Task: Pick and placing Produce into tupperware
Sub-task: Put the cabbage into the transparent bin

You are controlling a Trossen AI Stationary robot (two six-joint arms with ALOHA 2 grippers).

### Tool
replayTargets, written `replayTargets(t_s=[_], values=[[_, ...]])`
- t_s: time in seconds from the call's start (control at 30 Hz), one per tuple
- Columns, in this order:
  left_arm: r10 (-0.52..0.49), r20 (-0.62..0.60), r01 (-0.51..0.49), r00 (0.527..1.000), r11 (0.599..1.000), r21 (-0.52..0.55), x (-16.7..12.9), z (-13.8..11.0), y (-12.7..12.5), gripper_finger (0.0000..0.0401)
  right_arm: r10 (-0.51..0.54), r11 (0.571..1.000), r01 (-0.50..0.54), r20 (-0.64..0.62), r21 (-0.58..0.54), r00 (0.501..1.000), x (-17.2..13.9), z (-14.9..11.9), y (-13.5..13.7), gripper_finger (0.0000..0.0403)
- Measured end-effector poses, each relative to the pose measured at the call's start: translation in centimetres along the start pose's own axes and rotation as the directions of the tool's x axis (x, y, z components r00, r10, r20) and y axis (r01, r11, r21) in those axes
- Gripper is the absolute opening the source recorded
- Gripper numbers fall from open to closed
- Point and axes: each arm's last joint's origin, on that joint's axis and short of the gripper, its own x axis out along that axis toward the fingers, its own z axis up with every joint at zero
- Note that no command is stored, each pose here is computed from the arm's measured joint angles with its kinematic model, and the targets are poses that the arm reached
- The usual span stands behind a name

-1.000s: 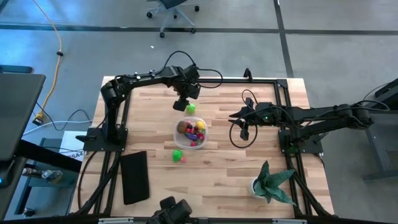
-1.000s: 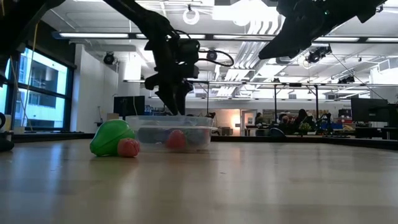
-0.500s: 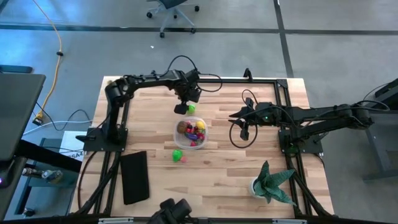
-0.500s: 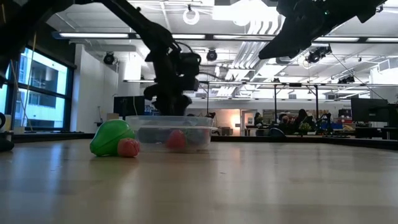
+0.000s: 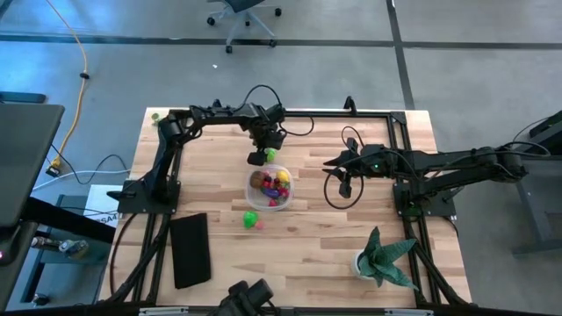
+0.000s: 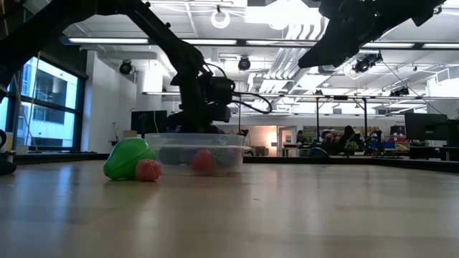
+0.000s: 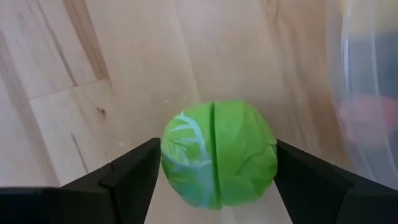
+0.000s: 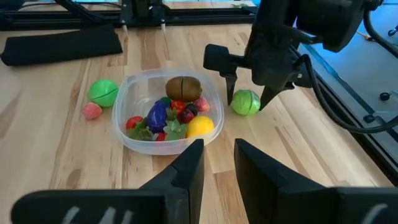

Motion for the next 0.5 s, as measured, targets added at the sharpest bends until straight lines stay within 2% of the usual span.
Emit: replayTargets(t_s=[0.3, 0.5], values=[[0.01, 0.014, -0.011, 1.0, 1.0, 0.004, 0.21, 0.14, 0.17, 0.0279, 0.0, 1.0, 0.0, 0.0, 0.0, 1.0, 0.0, 0.0, 0.0, 0.0079], [0.025, 0.033, -0.025, 0.999, 1.0, 0.01, 0.2, 0.31, 0.33, 0.0254, 0.0, 1.0, 0.0, 0.0, 0.0, 1.0, 0.0, 0.0, 0.0, 0.0079]])
